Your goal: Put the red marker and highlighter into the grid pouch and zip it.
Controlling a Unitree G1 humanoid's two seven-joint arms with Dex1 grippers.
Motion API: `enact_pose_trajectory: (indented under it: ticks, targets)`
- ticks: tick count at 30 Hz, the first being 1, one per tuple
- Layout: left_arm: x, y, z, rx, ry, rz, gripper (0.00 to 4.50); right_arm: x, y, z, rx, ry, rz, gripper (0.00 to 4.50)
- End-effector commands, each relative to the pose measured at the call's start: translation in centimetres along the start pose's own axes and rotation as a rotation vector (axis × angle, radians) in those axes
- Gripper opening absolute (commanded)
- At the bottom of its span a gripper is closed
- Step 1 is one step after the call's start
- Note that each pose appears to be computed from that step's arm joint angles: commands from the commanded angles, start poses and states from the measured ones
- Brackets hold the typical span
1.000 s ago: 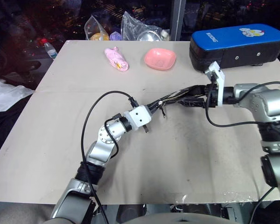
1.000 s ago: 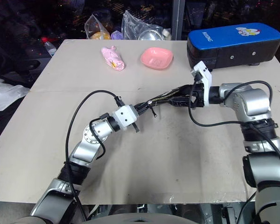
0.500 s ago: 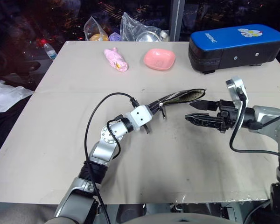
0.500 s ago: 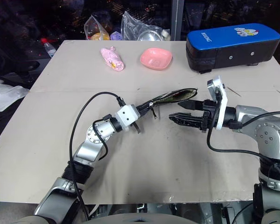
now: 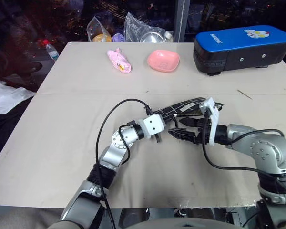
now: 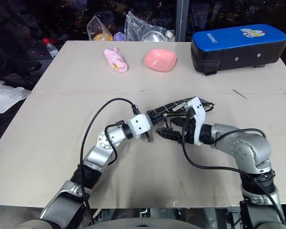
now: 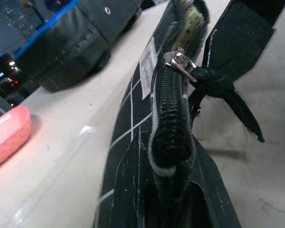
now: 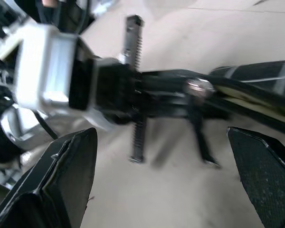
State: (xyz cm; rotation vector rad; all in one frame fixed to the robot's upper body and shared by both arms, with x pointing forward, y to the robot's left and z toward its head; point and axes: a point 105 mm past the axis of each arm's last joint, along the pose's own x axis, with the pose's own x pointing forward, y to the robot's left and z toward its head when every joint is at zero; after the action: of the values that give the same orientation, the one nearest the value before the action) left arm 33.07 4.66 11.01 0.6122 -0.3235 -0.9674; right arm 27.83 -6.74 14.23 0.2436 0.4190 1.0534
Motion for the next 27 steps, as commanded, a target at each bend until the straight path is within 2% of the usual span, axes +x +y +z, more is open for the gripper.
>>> enact_pose_trajectory:
  ticks: [1,8,9,12,19,27]
  targets:
    - [0.4,0.3,0.8,0.022,-0.033,0.007,0.0,-0.1,-0.1,1.2,0.004,-0.048,-0.022,4.41]
    - [0.4,0.1,0.8,0.019,-0.036,0.002,0.0,0.7,-0.2,1.5,0.04,-0.08,-0.035,4.41]
    - [0.4,0.1,0.8,0.02,-0.036,0.003,0.0,0.8,-0.3,1.5,0.042,-0.084,-0.04,4.18]
    - [0.3,0.2,0.8,0.021,-0.034,0.007,0.0,0.8,-0.5,1.5,0.047,-0.097,-0.053,3.3]
    - [0.4,0.4,0.7,0.022,-0.03,0.016,0.0,0.7,-0.8,1.9,0.059,-0.121,-0.06,0.11]
    - [0.2,0.9,0.5,0.025,-0.023,0.037,0.0,0.5,-1.1,2.0,0.047,-0.121,-0.078,0.04]
